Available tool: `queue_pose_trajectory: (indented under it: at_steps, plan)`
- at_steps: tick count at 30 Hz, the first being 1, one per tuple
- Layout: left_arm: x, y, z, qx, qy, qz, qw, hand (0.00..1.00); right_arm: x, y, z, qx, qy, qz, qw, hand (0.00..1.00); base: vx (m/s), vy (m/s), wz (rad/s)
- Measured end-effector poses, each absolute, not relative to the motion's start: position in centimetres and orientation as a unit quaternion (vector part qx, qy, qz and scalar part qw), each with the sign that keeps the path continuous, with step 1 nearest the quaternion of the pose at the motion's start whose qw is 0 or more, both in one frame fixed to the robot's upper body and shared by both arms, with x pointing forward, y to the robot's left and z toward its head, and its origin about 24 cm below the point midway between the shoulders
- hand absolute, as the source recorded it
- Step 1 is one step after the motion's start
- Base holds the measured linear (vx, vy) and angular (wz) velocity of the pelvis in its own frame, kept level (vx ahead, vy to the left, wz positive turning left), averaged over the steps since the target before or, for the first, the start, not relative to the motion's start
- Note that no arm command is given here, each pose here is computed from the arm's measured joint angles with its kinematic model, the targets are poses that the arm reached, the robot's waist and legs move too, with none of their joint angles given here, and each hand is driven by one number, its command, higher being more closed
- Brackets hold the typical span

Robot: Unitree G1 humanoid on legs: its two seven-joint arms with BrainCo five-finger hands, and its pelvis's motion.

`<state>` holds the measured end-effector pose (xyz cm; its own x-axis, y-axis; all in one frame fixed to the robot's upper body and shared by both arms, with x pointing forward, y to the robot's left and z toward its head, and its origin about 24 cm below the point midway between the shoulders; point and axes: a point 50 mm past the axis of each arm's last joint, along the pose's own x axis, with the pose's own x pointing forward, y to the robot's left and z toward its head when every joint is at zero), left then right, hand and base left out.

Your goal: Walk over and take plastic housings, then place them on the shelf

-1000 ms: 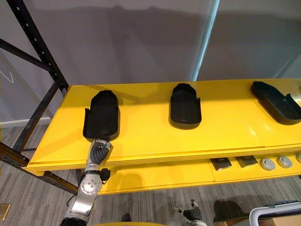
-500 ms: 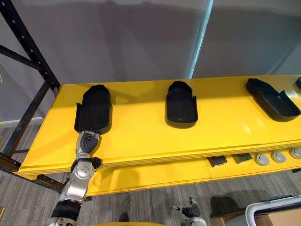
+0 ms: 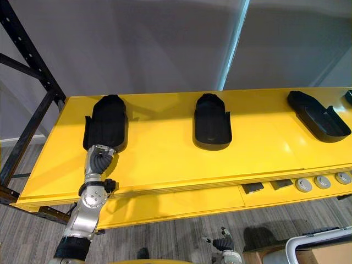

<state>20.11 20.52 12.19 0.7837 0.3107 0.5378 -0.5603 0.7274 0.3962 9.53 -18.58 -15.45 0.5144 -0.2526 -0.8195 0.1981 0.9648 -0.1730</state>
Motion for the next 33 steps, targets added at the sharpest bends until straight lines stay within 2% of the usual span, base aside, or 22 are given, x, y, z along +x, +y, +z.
queue_pose_trajectory:
  at_steps: [2,5,10,14,15,21,26,33]
  plan:
    - [17.9,22.3,14.1,0.259,-0.268,0.311,0.874,1.00,9.1,-18.8,-15.5,-0.029,0.479,-0.133,0.867,0.00,-0.02,-0.001,0.27]
    - [15.4,25.0,13.5,0.237,-0.238,0.396,0.855,1.00,9.2,-18.4,-15.4,-0.024,0.475,-0.132,0.869,0.00,-0.08,-0.007,0.22]
    - [11.2,28.1,7.3,0.186,-0.068,0.474,0.858,1.00,10.2,-17.7,-14.9,-0.016,0.459,-0.128,0.879,0.00,-0.10,0.012,0.22]
    - [9.1,28.3,0.2,0.135,0.107,0.474,0.863,1.00,10.4,-17.5,-14.8,-0.024,0.454,-0.118,0.883,0.00,-0.01,0.017,0.02]
    - [7.9,28.0,-3.0,0.114,0.186,0.464,0.858,0.00,10.5,-17.1,-14.8,-0.030,0.455,-0.107,0.883,0.00,0.00,0.000,0.00]
    - [4.0,24.4,-12.0,0.037,0.412,0.398,0.818,0.00,10.8,-17.2,-14.5,-0.032,0.446,-0.108,0.888,0.00,0.05,0.031,-0.02]
    - [4.2,22.9,-13.5,0.019,0.449,0.351,0.821,0.00,10.7,-17.2,-14.5,-0.029,0.447,-0.112,0.887,0.00,0.06,0.031,-0.04]
    - [7.2,21.3,-14.0,0.017,0.442,0.294,0.847,0.00,10.7,-17.6,-14.5,-0.024,0.447,-0.124,0.886,0.00,0.05,0.011,-0.16]
